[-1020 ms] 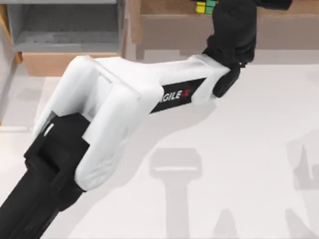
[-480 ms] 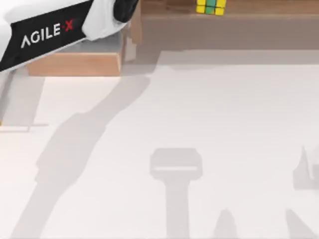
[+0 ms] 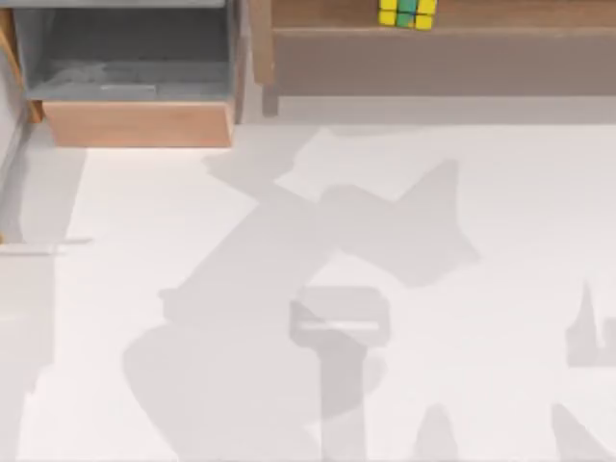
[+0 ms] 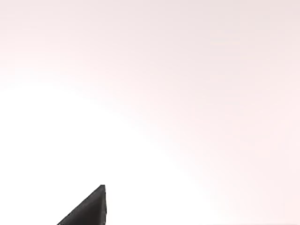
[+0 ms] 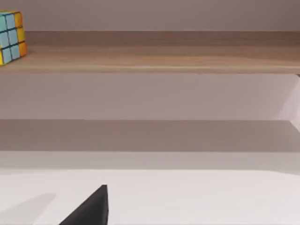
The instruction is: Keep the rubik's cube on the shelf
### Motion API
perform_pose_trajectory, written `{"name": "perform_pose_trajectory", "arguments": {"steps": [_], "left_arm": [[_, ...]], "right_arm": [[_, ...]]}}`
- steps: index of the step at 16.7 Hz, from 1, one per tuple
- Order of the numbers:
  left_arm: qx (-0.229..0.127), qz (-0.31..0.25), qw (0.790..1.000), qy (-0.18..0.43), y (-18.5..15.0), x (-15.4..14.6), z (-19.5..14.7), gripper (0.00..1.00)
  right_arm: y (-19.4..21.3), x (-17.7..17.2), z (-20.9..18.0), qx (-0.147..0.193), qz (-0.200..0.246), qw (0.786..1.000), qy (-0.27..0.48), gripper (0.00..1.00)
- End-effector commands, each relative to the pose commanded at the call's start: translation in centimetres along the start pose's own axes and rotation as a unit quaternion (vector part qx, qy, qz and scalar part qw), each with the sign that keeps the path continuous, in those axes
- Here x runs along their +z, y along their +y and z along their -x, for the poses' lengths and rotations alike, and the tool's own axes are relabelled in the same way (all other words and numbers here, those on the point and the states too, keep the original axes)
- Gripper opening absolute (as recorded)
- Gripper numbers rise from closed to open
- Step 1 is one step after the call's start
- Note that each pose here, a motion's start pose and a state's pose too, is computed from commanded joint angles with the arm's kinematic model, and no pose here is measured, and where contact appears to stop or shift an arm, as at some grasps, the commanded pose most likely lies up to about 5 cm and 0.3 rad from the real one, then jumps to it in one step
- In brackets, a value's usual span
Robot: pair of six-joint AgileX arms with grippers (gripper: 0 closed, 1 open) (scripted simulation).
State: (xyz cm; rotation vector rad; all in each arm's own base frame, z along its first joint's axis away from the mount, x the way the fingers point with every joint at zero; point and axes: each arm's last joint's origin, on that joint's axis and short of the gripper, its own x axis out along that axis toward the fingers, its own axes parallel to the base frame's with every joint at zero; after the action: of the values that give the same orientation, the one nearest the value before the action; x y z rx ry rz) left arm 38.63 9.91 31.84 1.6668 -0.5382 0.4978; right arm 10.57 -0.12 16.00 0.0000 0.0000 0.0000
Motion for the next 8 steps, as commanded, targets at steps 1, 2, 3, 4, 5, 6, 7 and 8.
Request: {"name": "perform_pose_trajectory", "arguments": {"steps": [1, 2, 3, 4, 5, 6, 7, 8], "left_arm": [[-0.025, -0.045, 0.999, 0.015, -0.8, -2.9, 2.8, 1.0], [-0.052, -0.079, 0.995, 0.027, -1.6, -5.2, 5.6, 1.0], [-0.08, -0.103, 0.991, 0.036, -2.2, -6.9, 8.5, 1.0], [-0.108, -0.116, 0.986, 0.042, -2.9, -8.1, 11.4, 1.0], [-0.137, -0.118, 0.982, 0.046, -3.5, -8.8, 14.1, 1.0], [-0.166, -0.111, 0.979, 0.047, -4.2, -9.1, 16.7, 1.0], [-0.195, -0.093, 0.975, 0.046, -5.0, -8.9, 19.1, 1.0], [-0.223, -0.067, 0.972, 0.043, -5.8, -8.5, 21.1, 1.0]], "right_arm": [[0.0, 0.0, 0.0, 0.0, 0.0, 1.0, 0.0, 1.0], [0.0, 0.0, 0.0, 0.0, 0.0, 1.0, 0.0, 1.0], [0.0, 0.0, 0.0, 0.0, 0.0, 1.0, 0.0, 1.0], [0.0, 0.0, 0.0, 0.0, 0.0, 1.0, 0.0, 1.0], [0.0, 0.0, 0.0, 0.0, 0.0, 1.0, 0.0, 1.0], [0.0, 0.0, 0.0, 0.0, 0.0, 1.0, 0.0, 1.0], [0.0, 0.0, 0.0, 0.0, 0.0, 1.0, 0.0, 1.0], [0.0, 0.0, 0.0, 0.0, 0.0, 1.0, 0.0, 1.0]]}}
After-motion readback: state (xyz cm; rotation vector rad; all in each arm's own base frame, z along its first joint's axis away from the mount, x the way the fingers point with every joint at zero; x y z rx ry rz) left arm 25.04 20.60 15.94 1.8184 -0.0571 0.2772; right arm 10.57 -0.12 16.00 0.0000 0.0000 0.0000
